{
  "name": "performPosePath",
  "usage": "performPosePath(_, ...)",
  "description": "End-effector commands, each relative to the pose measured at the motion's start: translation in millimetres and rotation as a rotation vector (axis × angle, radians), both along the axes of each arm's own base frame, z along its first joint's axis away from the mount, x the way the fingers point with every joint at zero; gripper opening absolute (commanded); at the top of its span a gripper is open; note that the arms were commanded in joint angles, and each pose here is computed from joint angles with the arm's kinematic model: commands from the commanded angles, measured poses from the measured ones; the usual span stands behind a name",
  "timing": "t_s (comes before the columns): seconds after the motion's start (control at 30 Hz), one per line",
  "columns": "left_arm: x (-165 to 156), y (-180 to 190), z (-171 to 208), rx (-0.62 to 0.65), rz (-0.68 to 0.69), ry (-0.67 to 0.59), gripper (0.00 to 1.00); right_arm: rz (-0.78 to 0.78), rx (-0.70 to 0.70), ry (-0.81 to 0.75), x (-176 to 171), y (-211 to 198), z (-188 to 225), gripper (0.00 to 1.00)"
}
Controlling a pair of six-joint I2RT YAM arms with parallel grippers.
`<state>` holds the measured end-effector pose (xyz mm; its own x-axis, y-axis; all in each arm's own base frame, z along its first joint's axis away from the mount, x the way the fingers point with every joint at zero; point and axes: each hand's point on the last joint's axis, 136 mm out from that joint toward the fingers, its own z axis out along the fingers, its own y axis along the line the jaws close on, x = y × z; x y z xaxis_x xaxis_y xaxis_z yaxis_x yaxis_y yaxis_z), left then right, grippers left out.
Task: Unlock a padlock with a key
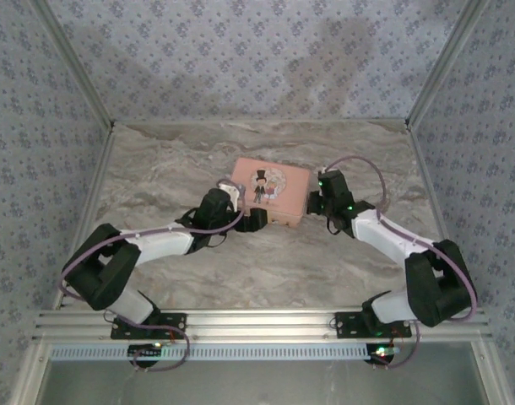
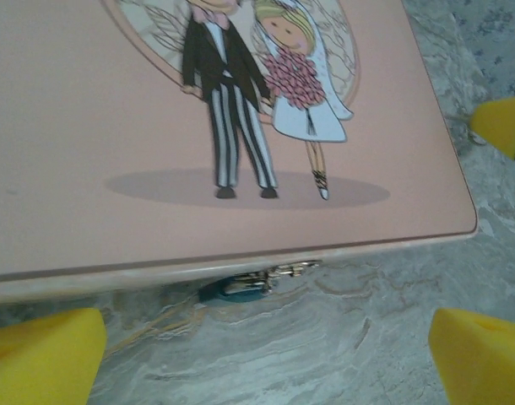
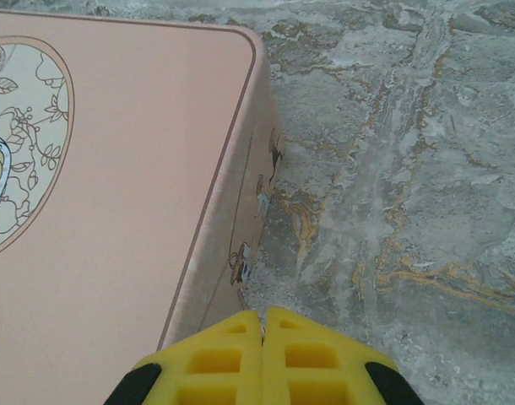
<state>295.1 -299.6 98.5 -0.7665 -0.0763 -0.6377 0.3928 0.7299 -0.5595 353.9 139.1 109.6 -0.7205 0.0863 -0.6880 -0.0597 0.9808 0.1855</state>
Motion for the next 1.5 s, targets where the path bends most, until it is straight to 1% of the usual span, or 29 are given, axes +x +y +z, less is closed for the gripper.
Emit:
performPosePath(0.0,-3,-18,1,-0.044,-0.062,-0.078,0.98,-0.025,-0.040,-0.015,8,0,6,0.00)
performPosePath(0.13,-1,-29,-10,-0.068,-0.079,-0.073,0.98,-0.020,-0.048,-0.008,8,3,3,0.00)
performPosePath(0.33,4,-32,-18,-0.101,-0.071,-0.124,0.98,-0.017,-0.051,-0.002,8,4,0,0.00)
performPosePath(0.43,4,-39,-20,-0.111,-0.101,-0.138,0.98,-0.016,-0.055,0.000,8,4,-1,0.00)
performPosePath(0.57,-1,-54,-17,-0.156,-0.175,-0.158,0.93,-0.012,-0.060,0.000,8,4,-2,0.00)
performPosePath(0.83,-10,-70,-3,-0.230,-0.281,-0.193,0.83,-0.008,-0.062,-0.001,9,4,-1,0.00)
performPosePath(1.0,-9,-74,0,-0.246,-0.298,-0.200,0.78,-0.008,-0.062,0.004,9,5,-3,0.00)
performPosePath(1.2,-7,-78,-5,-0.270,-0.305,-0.187,0.78,-0.007,-0.067,0.002,8,6,-2,0.00)
performPosePath(1.27,-7,-80,-3,-0.300,-0.307,-0.192,0.73,-0.005,-0.069,0.002,7,6,-3,0.00)
performPosePath(1.33,-10,-82,-1,-0.333,-0.325,-0.188,0.71,-0.006,-0.072,0.004,7,5,-3,0.00)
performPosePath(1.4,-14,-85,0,-0.349,-0.338,-0.194,0.72,-0.005,-0.072,0.003,7,6,-3,0.00)
performPosePath(1.47,-14,-84,-5,-0.326,-0.330,-0.194,0.75,-0.004,-0.072,0.002,7,6,-2,0.00)
